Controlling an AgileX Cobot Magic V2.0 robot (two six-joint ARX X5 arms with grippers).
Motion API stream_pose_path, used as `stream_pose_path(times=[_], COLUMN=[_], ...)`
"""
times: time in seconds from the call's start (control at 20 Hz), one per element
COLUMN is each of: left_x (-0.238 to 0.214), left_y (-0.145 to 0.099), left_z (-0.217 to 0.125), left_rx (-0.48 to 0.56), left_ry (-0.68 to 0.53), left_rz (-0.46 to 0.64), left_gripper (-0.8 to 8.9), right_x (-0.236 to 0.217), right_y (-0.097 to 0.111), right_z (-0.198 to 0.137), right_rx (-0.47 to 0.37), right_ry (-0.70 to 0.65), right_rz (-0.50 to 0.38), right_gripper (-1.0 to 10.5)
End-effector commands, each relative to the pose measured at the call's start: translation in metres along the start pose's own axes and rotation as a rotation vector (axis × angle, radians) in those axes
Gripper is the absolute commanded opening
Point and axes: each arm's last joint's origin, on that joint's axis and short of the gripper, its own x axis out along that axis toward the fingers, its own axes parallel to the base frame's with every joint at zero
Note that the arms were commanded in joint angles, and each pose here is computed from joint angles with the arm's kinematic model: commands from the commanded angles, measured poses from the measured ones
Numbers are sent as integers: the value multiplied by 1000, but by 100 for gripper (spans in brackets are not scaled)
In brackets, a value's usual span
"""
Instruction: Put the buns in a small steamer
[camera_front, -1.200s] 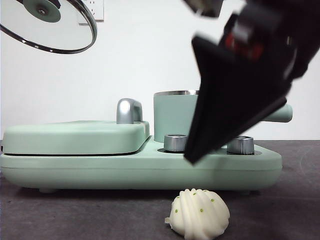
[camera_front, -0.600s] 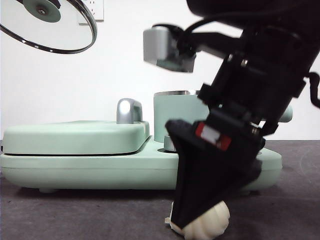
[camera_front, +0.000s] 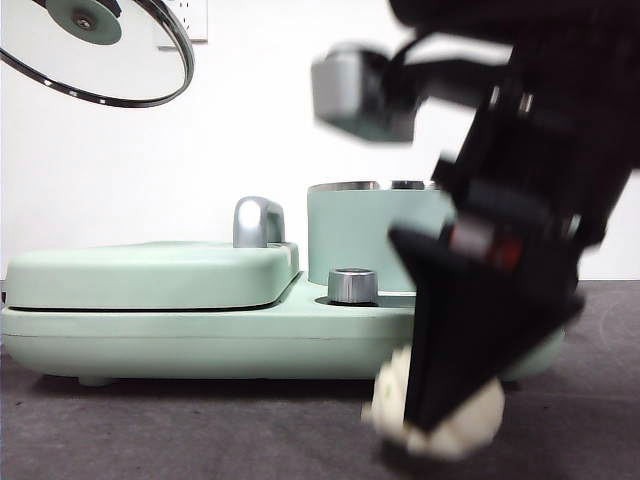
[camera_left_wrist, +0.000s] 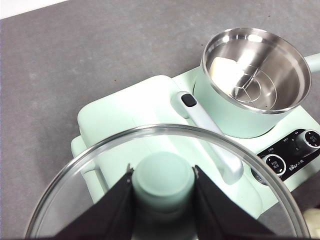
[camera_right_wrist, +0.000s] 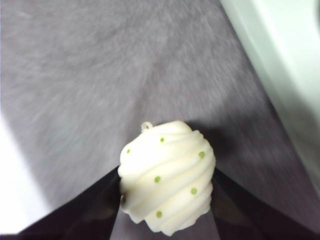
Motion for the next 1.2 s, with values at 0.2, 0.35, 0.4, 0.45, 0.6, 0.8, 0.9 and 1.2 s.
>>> stream_pose_path(times=[0.2,0.35,0.4,0.45,0.6,0.8,0.9,1.2], left_x=[-4,-4,-4,-4,-4,-4,-4,-4], left_y=[-1,-1,-1,-1,-1,-1,-1,-1], left_z=[7,7,7,7,7,7,7,7], left_rx=[13,13,13,13,13,12,12,7], left_ry=[-43,-43,-43,-42,-42,-42,-42,-42], left_rz=[-1,-1,-1,-1,-1,-1,-1,-1], left_gripper=[10,10,10,10,10,10,10,10], right_x=[-64,-104,-118,-130,-158,-169,-162,-114], right_y=[-1,-9,-12,-17,-34,-66,-86,-141], right_z=[10,17,20,24,40,73,90,127], right_rx=[202,356,394,417,455,440,438,442], right_ry=[-90,-110,-98,-90,-125,-172,-169,-90], right_rz=[-33,-51,-60,-74,-107,-164,-188,-200], right_gripper=[251,251,251,251,251,251,251,252])
